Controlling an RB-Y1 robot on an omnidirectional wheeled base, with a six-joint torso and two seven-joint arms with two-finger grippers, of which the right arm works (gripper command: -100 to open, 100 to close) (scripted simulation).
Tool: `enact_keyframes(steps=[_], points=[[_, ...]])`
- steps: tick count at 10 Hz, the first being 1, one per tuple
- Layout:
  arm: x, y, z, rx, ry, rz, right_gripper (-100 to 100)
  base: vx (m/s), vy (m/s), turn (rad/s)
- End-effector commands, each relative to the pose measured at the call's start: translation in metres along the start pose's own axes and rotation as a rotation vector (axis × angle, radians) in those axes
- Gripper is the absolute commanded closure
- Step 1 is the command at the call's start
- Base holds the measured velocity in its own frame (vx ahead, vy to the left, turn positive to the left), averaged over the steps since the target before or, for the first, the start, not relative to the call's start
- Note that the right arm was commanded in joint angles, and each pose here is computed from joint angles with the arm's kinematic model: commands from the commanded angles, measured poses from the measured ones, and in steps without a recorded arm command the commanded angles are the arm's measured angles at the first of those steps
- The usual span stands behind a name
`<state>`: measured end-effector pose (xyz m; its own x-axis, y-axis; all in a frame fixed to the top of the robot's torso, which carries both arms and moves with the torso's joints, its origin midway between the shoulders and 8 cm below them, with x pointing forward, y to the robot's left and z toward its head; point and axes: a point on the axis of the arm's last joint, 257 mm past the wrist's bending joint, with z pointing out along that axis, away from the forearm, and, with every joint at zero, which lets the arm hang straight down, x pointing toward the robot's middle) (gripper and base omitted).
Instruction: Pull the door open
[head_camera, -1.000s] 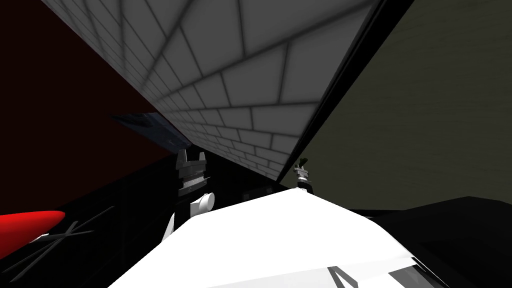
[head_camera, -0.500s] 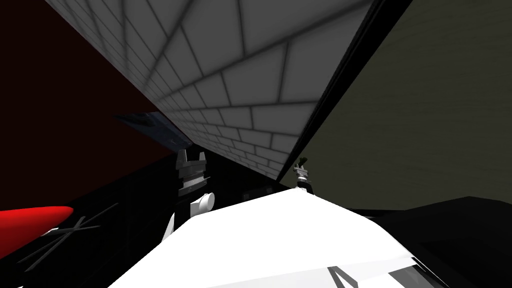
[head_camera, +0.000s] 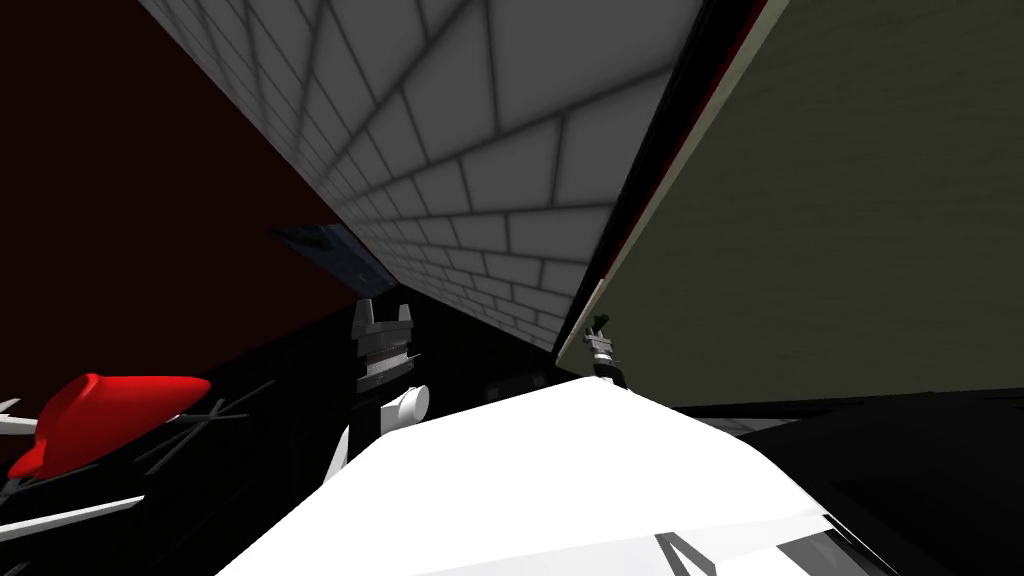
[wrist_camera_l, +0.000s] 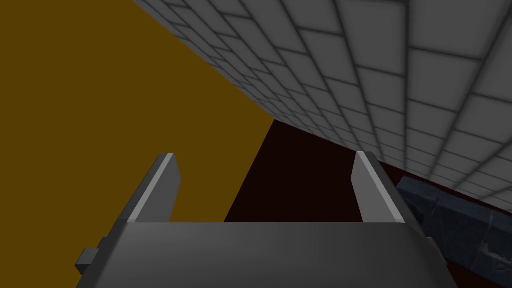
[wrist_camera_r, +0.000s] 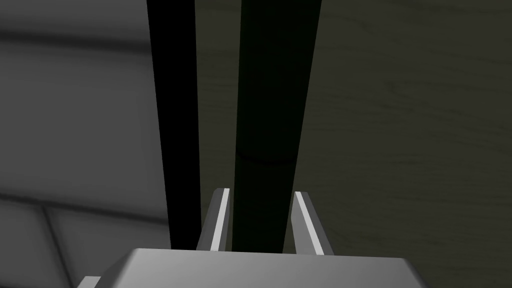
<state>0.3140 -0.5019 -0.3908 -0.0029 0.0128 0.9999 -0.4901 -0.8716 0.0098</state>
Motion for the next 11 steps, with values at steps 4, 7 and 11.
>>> enact_keyframes(steps=[4, 7, 11], points=[[0.001, -0.014, -0.0025, 0.055, -0.007, 0.007, 100, -0.198, 0.020, 0.055], [-0.001, -0.029, -0.0113, 0.118, -0.009, 0.007, 100, -0.201, -0.025, 0.070], [0.000, -0.048, -0.0239, 0.202, -0.008, 0.010, 100, -0.233, 0.014, 0.056]])
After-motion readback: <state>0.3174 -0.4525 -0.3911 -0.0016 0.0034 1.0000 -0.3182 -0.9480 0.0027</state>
